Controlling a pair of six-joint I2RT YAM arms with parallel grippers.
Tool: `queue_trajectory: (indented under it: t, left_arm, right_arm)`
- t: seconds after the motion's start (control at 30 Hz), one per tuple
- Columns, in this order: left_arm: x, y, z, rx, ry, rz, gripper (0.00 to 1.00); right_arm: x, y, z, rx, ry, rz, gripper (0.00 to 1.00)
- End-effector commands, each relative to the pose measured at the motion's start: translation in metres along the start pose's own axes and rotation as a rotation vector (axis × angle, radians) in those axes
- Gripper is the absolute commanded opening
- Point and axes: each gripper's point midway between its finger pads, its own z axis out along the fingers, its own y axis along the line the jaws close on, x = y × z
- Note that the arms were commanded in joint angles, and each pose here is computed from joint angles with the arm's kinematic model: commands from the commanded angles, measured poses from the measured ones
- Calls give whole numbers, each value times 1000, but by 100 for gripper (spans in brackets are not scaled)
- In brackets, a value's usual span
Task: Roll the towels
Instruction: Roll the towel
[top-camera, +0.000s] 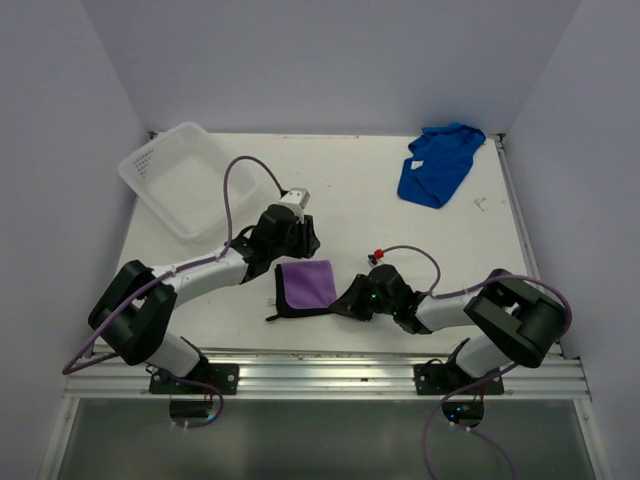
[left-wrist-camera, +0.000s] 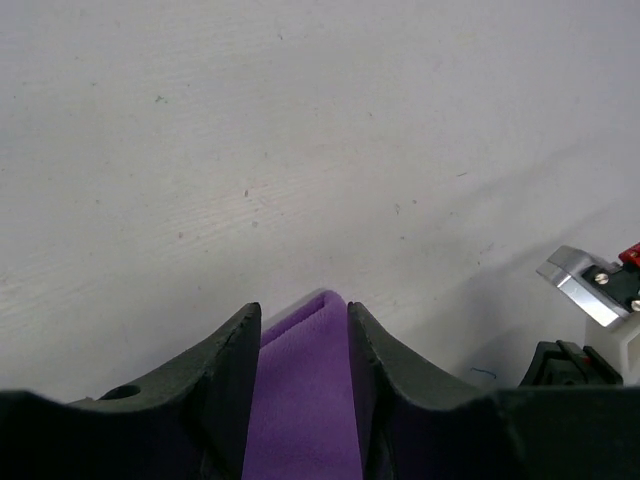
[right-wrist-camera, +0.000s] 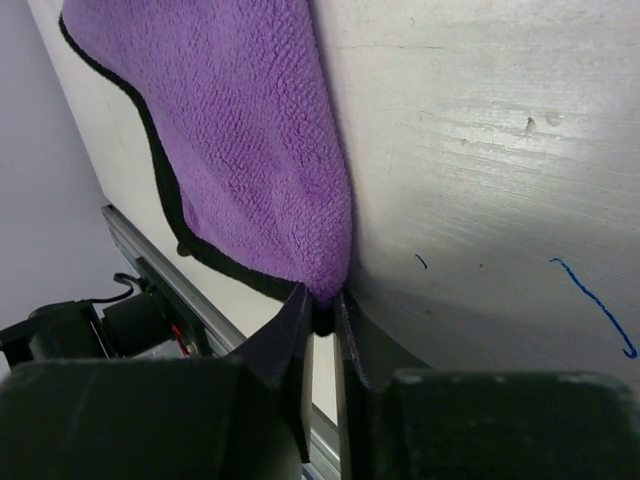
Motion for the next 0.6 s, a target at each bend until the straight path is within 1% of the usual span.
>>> queue_trajectory:
  t: [0.0,0.07,0.1,0.13,0.17,0.2,0.23,0.3,0.33,0.4,0.53,0.57]
  left_arm:
    - [-24,-29,3,87,-30,-10,45]
    - [-13,-33,8,93,21,-6,50]
    - [-17,-38,10,97,25,-5,51]
    - [-6,-37,15,84,71,4,52]
    - [-2,-38,16,81,89,11,53]
    - [-8,-43,19,83,83,21,54]
    - [11,-38,20,54,157,33,54]
    - [13,-40,22,39,180,53,54]
    - [22,-41,22,31,213,65,54]
    - [24,-45,23,27,226,75,54]
    - [46,-43,22,-6,298,92,54]
    - [49,-38,23,-36,306,98,54]
  right_arm:
    - [-4,-1,4,7,-37,-57,8]
    - [-4,-1,5,13,-45,-90,6]
    - [-4,-1,5,14,-45,-97,5]
    - [-3,-2,6,17,-45,-106,5]
    - [-2,-2,6,21,-44,-111,5]
    - [-3,-2,7,22,-46,-115,5]
    - [-2,-2,8,24,-44,-119,5]
    - [-2,-4,9,31,-43,-124,5]
    - [-1,-4,10,29,-43,-125,5]
    - [0,-8,12,37,-38,-121,5]
    - [2,-8,15,19,-39,-110,4]
    - [2,-9,15,19,-37,-105,3]
